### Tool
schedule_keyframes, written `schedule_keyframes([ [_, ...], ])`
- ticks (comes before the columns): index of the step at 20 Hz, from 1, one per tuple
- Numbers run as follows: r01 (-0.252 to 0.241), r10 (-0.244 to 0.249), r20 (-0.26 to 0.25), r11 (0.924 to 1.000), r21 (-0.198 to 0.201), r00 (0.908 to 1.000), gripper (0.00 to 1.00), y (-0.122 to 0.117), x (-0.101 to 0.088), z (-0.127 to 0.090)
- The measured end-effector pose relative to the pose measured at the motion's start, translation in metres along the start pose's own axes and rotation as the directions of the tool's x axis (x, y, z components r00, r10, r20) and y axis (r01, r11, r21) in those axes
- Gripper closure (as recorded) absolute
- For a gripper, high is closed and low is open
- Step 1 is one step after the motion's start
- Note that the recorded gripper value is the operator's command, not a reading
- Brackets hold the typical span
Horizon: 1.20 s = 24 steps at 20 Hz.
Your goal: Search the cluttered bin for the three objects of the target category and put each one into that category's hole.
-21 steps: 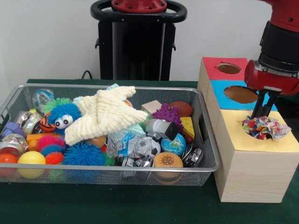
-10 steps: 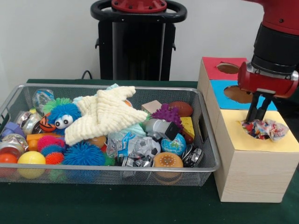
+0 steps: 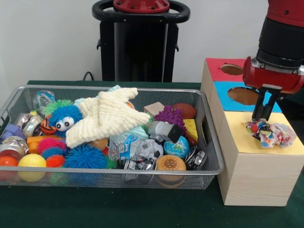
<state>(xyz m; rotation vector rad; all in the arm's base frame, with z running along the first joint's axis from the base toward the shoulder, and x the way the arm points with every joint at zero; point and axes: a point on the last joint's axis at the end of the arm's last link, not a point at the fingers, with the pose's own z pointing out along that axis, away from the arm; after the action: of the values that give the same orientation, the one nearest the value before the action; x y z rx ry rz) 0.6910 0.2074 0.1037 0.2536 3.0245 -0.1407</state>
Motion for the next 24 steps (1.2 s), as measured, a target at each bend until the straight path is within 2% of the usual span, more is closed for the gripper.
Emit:
schedule_keyframes([
  [8,-0.002,0.002,-0.005,1.0,-0.006,1.0,1.0,0.001,-0.002,-0.01],
  [16,-0.006,0.006,-0.042,0.9999,-0.015,0.9991,1.0,0.0,0.001,-0.013],
  [24,-0.017,0.016,-0.051,0.9996,-0.023,0.9986,1.0,-0.004,-0.003,-0.025],
])
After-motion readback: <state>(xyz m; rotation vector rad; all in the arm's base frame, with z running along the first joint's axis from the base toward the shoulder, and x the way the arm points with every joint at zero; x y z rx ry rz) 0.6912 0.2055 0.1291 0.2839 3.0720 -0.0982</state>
